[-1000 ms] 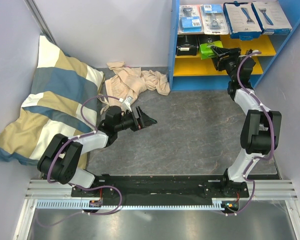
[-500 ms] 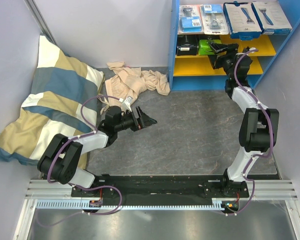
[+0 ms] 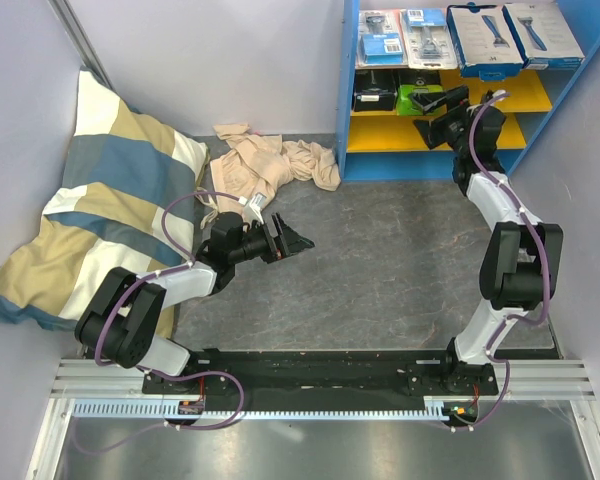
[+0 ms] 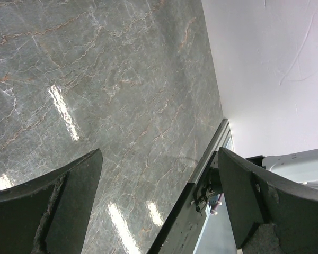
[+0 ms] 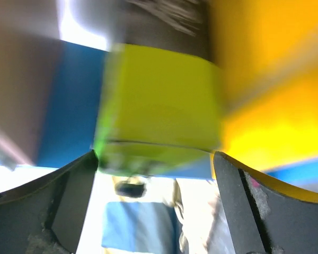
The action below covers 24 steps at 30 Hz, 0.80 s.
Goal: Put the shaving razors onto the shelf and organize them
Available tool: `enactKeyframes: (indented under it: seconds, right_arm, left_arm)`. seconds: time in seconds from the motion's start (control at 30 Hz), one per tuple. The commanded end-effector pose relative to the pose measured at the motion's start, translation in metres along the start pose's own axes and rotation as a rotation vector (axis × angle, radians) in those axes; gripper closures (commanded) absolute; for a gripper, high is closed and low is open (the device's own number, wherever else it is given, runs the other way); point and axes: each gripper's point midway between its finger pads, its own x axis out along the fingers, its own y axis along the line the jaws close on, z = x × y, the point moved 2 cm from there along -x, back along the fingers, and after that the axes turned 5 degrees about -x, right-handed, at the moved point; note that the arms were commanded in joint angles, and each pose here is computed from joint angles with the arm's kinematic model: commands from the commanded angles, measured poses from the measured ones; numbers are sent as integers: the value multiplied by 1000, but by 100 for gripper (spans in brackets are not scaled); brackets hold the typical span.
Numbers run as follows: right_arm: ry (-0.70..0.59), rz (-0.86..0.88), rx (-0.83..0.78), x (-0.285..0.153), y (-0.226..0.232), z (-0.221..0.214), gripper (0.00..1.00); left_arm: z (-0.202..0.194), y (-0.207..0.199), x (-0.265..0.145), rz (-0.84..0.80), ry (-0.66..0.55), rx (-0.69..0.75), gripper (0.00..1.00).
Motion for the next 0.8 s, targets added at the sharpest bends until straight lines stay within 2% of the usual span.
enactKeyframes:
  seconds: [0.0, 0.77]
  right_arm:
    - [92, -139, -33, -9, -45, -19, 2]
    - [38, 82, -46, -47, 11, -9, 2]
  left_arm:
    - [0, -2, -1, -25, 5, 8, 4]
    - [-2, 1, -2, -17, 2, 10, 4]
